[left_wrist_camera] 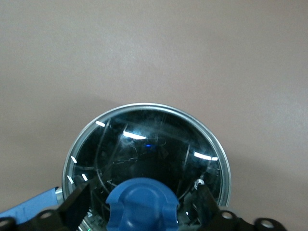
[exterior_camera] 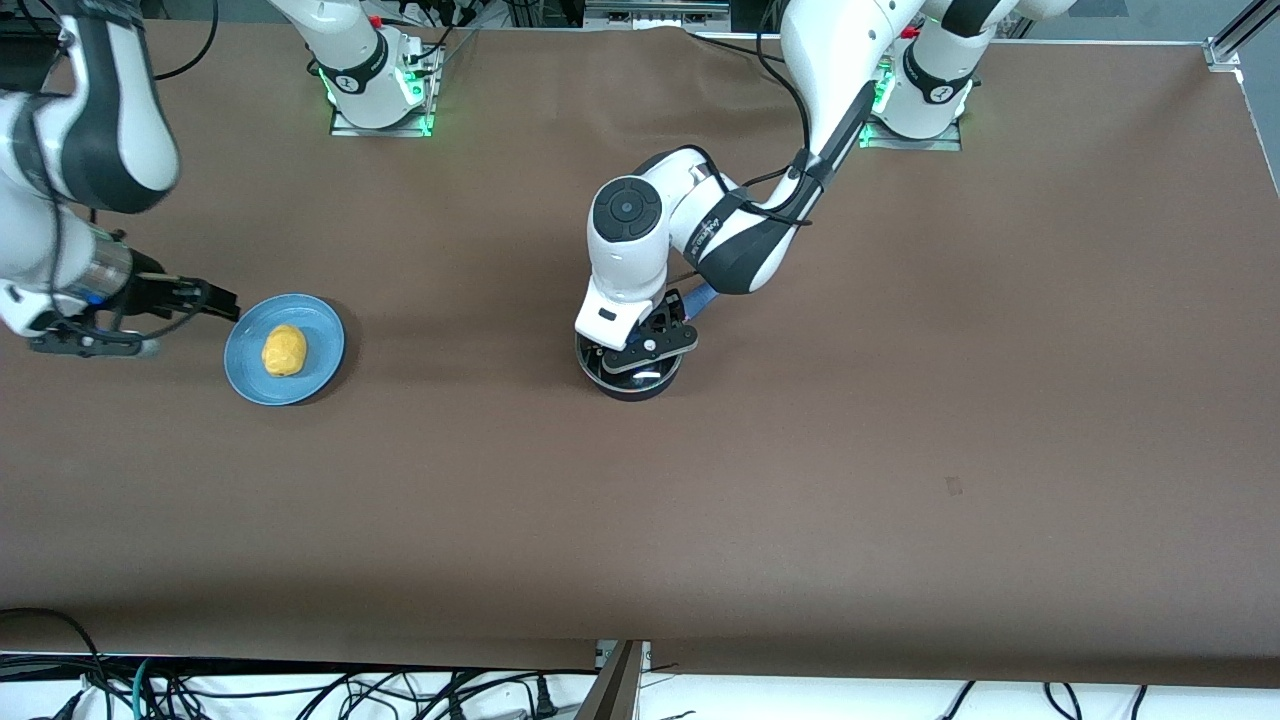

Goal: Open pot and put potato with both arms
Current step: 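Grasp the lid knob with the left gripper while the right gripper grasps the potato, then lift the lid off with the left gripper while the right gripper lifts the potato, then set the lid down with the left gripper while the right gripper lowers the potato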

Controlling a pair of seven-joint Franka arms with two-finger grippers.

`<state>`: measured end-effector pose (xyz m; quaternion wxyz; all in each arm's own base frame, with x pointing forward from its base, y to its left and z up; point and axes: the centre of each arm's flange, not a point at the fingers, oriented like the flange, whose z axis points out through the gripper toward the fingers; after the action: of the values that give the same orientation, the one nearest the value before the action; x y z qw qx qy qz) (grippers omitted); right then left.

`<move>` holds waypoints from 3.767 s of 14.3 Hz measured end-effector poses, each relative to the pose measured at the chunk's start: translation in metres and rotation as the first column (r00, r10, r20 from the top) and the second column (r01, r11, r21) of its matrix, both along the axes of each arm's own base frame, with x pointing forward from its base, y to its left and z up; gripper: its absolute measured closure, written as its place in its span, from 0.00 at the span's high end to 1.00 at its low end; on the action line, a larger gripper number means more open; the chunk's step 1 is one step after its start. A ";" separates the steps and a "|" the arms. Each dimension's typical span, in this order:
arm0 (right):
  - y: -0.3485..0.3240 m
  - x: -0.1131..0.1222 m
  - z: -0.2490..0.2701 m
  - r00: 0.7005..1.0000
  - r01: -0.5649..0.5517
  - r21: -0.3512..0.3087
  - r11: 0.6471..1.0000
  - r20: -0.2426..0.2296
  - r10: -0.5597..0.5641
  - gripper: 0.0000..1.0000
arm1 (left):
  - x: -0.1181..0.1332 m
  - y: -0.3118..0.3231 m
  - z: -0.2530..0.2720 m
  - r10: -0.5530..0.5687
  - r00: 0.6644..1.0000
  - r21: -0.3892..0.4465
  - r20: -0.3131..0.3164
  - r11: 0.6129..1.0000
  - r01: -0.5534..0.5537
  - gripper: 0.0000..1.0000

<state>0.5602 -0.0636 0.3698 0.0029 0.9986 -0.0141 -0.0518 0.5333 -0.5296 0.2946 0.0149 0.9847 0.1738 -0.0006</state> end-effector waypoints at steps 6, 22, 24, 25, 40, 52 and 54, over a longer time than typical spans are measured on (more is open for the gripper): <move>-0.004 0.004 -0.093 0.999 -0.011 -0.019 1.000 -0.036 0.010 1.00 | -0.006 -0.003 -0.006 -0.008 1.000 0.005 -0.013 1.000 0.008 0.68; -0.009 0.010 -0.163 1.000 -0.017 -0.033 0.999 -0.010 0.016 0.63 | 0.059 0.096 0.076 -0.162 0.987 -0.020 0.015 0.987 0.162 0.60; -0.005 0.018 -0.134 0.999 -0.009 -0.028 1.000 -0.052 0.008 0.63 | 0.095 0.175 0.073 -0.262 0.965 -0.006 -0.001 0.965 0.262 0.60; -0.001 0.022 -0.116 0.996 0.008 -0.026 1.000 -0.087 -0.010 0.63 | 0.109 0.215 0.067 -0.311 0.950 -0.002 -0.016 0.950 0.311 0.60; 0.362 0.039 0.017 0.751 0.641 0.045 0.766 -0.239 -0.615 0.63 | 0.097 0.448 -0.086 -0.512 0.859 -0.009 0.027 0.859 0.512 0.68; 0.531 -0.018 -0.151 0.686 0.723 0.046 0.689 -0.164 -0.709 0.63 | 0.087 0.457 0.194 -0.400 0.912 -0.087 -0.087 0.915 0.393 1.00; 0.534 -0.020 -0.155 0.689 0.721 0.048 0.692 -0.164 -0.706 0.63 | 0.070 0.467 0.229 -0.371 0.923 -0.082 -0.102 0.928 0.364 1.00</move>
<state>0.5398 0.4705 0.2146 -0.0707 0.9072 -0.3983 -0.1158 0.6031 -0.0624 0.5239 0.0347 0.9972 -0.0135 -0.0656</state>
